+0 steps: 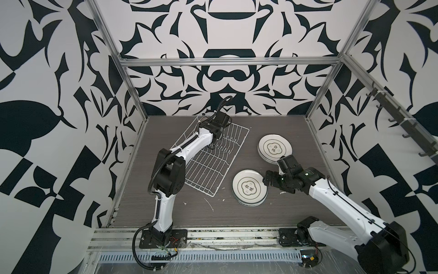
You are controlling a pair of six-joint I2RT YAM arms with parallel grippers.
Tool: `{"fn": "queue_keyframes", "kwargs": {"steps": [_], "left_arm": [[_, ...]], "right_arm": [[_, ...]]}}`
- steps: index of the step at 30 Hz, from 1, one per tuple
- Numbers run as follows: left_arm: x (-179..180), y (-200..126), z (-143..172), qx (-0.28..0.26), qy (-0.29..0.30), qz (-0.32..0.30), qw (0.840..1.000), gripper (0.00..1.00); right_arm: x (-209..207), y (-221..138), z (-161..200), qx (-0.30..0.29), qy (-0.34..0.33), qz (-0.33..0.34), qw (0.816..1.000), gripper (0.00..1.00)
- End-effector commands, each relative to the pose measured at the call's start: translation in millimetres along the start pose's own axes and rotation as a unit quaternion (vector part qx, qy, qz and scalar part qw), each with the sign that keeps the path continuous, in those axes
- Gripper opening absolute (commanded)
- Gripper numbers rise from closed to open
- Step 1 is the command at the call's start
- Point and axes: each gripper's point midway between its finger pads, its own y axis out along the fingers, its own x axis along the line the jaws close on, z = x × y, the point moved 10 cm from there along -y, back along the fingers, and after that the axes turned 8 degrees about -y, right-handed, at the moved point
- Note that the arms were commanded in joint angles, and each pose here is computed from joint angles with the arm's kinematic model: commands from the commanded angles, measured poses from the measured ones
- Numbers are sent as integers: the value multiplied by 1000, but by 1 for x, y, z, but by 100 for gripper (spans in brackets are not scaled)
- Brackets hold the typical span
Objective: Unload the plates from the dish rack
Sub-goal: Pick up a plate from the dish rack.
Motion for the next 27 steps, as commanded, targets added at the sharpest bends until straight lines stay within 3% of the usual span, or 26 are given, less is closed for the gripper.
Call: {"fn": "queue_keyframes", "kwargs": {"steps": [1, 27], "left_arm": [[-3, 5, 0, 3, 9, 0, 1000, 64], [13, 31, 17, 30, 15, -16, 999, 14]], "right_arm": [[1, -7, -4, -17, -7, -5, 1000, 99], [1, -30, 1, -44, 0, -27, 999, 99]]}}
